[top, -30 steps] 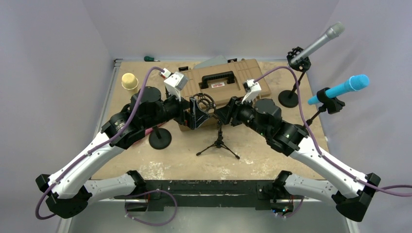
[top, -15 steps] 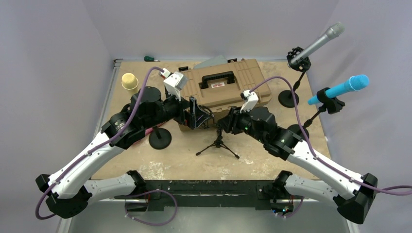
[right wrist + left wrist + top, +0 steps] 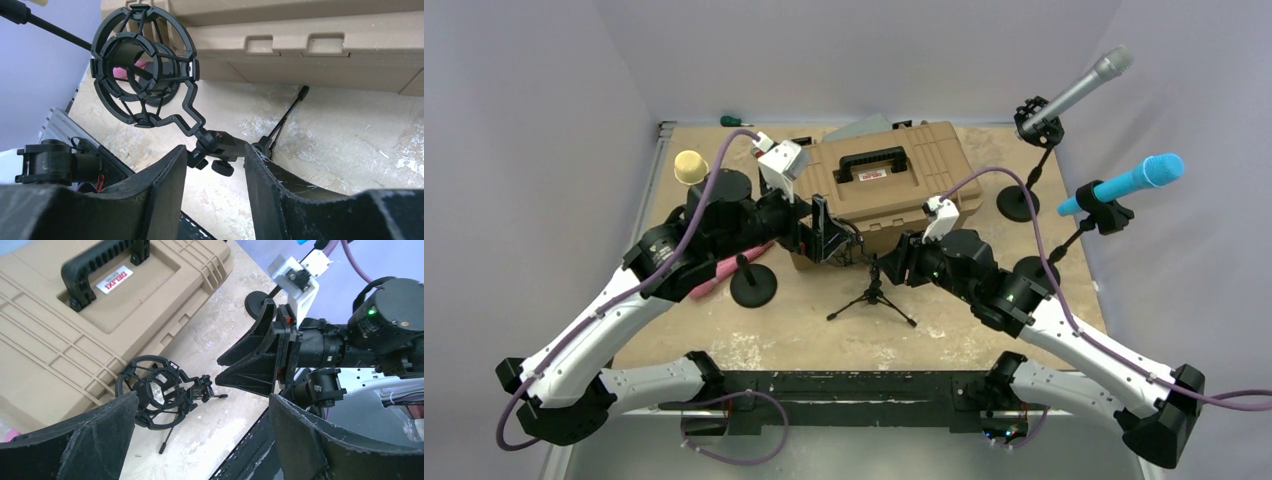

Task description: Remove the microphone from the stand

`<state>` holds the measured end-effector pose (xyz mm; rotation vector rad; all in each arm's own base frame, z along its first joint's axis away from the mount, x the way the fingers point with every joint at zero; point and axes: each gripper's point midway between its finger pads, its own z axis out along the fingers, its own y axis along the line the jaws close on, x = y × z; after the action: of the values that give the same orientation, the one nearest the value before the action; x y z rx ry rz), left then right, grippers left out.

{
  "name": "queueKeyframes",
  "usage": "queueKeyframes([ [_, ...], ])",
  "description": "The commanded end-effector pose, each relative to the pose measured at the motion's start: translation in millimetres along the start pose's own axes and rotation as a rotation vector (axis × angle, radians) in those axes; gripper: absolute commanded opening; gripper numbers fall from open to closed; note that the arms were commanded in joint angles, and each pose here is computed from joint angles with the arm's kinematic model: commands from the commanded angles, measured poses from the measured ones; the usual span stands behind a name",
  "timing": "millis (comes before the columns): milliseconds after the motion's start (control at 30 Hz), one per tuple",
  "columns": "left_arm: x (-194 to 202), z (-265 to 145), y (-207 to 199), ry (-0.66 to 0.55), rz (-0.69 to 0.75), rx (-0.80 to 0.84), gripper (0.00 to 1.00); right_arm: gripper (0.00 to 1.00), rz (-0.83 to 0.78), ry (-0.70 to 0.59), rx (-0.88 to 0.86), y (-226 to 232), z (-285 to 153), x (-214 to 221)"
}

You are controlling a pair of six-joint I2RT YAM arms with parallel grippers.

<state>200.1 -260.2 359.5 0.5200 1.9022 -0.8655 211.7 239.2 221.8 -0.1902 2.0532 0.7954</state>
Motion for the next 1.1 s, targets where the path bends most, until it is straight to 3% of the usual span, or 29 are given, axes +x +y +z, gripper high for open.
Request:
queueKeyframes([
  [0,-40,-24,-16,-0.045,0.092,0.024,1.0,0.47,-0.026,-0.061,-0.043,14,-2,-23],
  [67,-49,-35,-17,-0.042,0.119,0.016,1.0,0.5,-0.035,-0.049,-0.046,16,2,-22],
  [133,-60,-48,-15,-0.058,0.148,-0.014,1.0,0.63,-0.054,-0.056,-0.047,17,4,-26],
  [233,-71,-70,3,-0.1,0.19,-0.121,1.0,0.68,-0.08,-0.086,-0.07,27,4,-40],
  [500,-90,-146,55,-0.226,0.268,-0.436,1.0,0.71,-0.177,-0.272,-0.145,75,-6,-115],
  [733,-86,-187,117,-0.275,0.265,-0.837,1.0,0.72,-0.283,-0.296,-0.255,170,24,-110],
  [867,-98,-196,135,-0.341,0.247,-0.972,1.0,0.72,-0.271,-0.332,-0.347,205,41,-106],
  [1067,-104,-161,148,-0.336,0.173,-0.887,0.99,0.72,-0.298,-0.414,-0.411,247,58,-104],
])
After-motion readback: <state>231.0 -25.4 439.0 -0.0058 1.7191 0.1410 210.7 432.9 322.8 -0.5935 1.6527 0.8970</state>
